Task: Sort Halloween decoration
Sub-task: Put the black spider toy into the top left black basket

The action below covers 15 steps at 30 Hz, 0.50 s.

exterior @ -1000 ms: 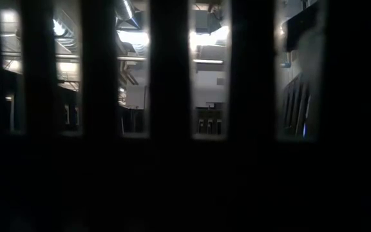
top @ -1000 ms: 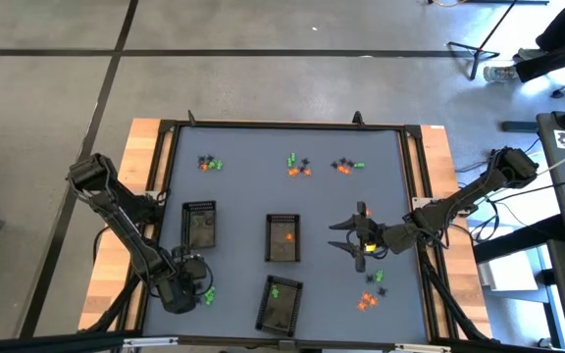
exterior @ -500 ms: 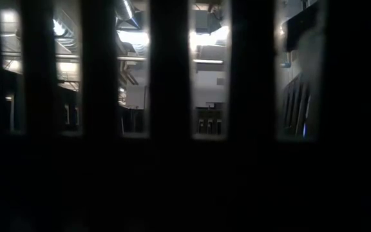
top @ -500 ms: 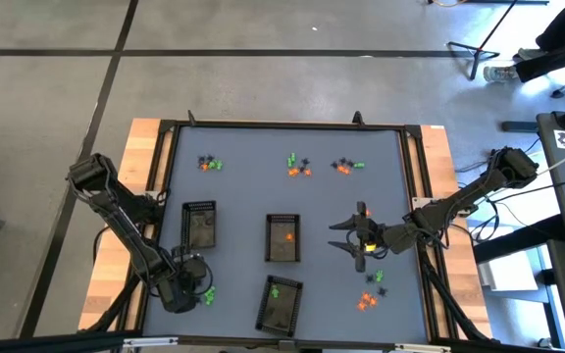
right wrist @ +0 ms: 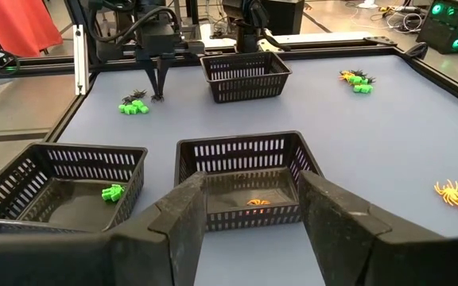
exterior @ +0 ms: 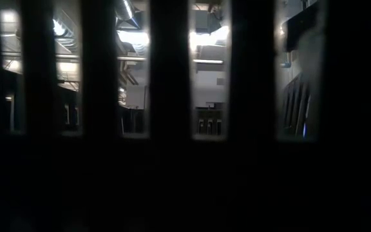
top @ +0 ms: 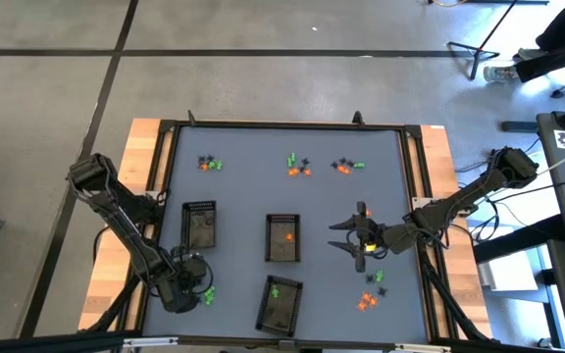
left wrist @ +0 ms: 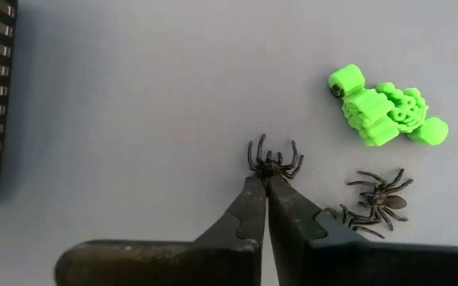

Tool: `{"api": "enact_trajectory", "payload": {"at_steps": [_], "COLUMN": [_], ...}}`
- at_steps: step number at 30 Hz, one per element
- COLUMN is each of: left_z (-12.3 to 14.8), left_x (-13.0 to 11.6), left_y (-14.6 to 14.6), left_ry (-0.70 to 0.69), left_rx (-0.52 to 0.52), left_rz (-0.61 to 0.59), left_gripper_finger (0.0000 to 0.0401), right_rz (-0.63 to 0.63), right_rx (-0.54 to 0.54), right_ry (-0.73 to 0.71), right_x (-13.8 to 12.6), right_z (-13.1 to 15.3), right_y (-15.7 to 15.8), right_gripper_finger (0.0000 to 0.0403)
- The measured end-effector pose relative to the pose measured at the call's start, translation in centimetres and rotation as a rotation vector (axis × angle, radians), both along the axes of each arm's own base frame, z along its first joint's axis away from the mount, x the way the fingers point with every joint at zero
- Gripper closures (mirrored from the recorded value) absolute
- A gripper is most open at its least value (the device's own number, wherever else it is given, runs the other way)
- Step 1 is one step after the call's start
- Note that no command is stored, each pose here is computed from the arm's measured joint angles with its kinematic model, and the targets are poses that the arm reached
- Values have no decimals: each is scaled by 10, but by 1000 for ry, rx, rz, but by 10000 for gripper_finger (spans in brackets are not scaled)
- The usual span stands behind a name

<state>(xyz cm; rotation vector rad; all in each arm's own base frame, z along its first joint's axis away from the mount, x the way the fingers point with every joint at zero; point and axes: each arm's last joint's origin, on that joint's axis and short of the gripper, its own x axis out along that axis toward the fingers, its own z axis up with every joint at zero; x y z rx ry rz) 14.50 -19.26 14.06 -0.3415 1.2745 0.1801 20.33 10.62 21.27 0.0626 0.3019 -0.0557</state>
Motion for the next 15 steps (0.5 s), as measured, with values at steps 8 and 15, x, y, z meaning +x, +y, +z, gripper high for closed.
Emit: {"api": "enact_trajectory", "payload": {"at_steps": [8,15], "left_z": [4,40], "left_x": [-1,1], "left_y": [3,4], "left_ry": [-5,-67], "left_rx": [6,48], "left_rz": [3,18], "left_gripper_finger": [401,401], "right_rz": [0,-1], "right_rx": [0,0], "right_ry": [0,0], "right_x": [0,0], "right_z": [0,0], "right_y": [0,0], "right_gripper_finger": [207,207]}}
